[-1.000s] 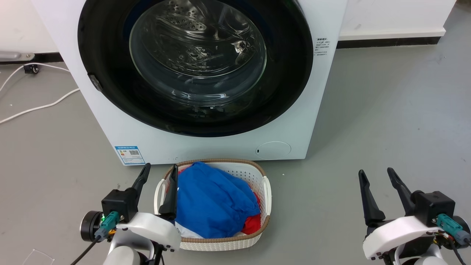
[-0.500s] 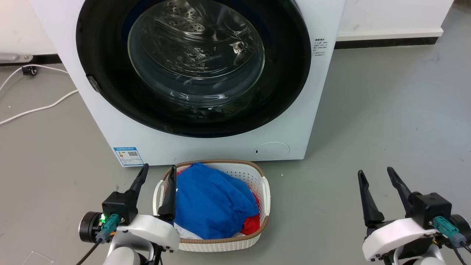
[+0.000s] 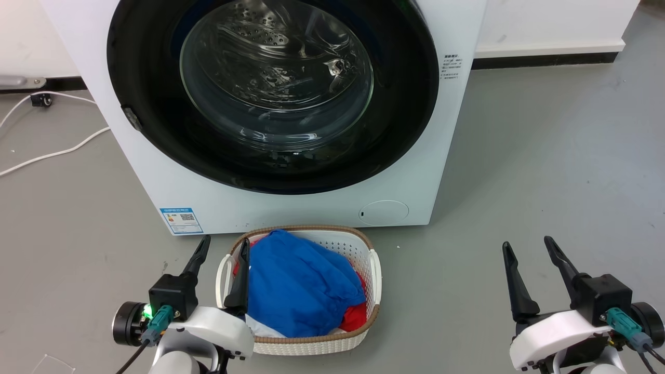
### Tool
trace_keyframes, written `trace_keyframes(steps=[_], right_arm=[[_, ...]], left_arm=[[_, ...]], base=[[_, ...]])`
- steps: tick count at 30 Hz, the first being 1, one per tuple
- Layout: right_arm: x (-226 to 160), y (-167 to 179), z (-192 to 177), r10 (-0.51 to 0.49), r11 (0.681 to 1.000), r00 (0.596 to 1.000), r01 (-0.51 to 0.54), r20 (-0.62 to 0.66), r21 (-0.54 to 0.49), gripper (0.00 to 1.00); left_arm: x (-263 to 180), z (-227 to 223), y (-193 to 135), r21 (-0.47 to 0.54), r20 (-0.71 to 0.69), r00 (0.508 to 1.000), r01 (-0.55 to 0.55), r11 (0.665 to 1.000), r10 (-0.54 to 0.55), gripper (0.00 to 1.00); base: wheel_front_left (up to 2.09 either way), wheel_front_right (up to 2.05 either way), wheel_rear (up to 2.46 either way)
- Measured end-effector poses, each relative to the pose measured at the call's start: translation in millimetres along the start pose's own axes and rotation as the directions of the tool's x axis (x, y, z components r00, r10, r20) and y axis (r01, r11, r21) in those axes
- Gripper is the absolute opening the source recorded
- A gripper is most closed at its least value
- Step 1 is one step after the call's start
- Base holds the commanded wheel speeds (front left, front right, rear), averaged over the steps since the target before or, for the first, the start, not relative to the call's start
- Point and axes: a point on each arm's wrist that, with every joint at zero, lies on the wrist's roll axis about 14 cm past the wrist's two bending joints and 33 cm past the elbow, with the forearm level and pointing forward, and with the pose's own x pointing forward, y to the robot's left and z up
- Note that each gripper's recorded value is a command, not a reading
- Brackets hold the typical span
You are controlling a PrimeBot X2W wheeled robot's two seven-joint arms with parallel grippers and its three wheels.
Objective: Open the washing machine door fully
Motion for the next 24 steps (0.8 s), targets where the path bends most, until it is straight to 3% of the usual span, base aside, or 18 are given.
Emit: trace_keyframes(steps=[14, 15, 16, 17, 18, 22, 24], right_arm=[[0.9, -0.7, -2.3, -0.004, 1.000, 1.000, 0.004, -0.003, 0.025, 1.00], [0.9, -0.9, -2.7, -0.005, 1.000, 1.000, 0.005, -0.004, 0.030, 0.76], [0.9, -0.9, -2.7, -0.005, 1.000, 1.000, 0.005, -0.004, 0.030, 0.41], [0.9, -1.0, -2.9, -0.005, 0.999, 1.000, 0.005, -0.004, 0.037, 0.24], [1.0, -1.0, -3.1, -0.006, 0.999, 1.000, 0.006, -0.004, 0.045, 0.00], [2.1, -2.1, -3.3, -0.010, 0.997, 1.000, 0.011, -0.005, 0.072, 0.00], [1.4, -7.8, -7.0, -0.034, 0.985, 0.999, 0.036, -0.016, 0.166, 0.00]], left_arm=[[-1.3, -4.8, 4.8, -0.028, -0.013, 1.000, -0.016, 0.999, 0.016, 1.00], [-1.2, -4.7, 5.0, -0.028, -0.012, 1.000, -0.017, 0.999, 0.016, 1.00], [-1.2, -4.7, 5.0, -0.028, -0.012, 1.000, -0.017, 0.999, 0.016, 1.00], [-1.3, -4.8, 5.2, -0.029, -0.013, 1.000, -0.018, 0.999, 0.017, 1.00], [-1.4, -4.9, 5.2, -0.030, -0.013, 1.000, -0.018, 0.999, 0.018, 1.00], [-1.5, -4.3, 5.7, -0.032, -0.010, 1.000, -0.022, 0.999, 0.021, 1.00], [-1.4, -3.8, 6.4, -0.034, -0.009, 1.000, -0.025, 0.999, 0.025, 1.00]], base=[[0.00, 0.00, 0.00], [0.00, 0.00, 0.00], [0.00, 0.00, 0.00], [0.00, 0.00, 0.00], [0.00, 0.00, 0.00], [0.00, 0.00, 0.00], [0.00, 0.00, 0.00]])
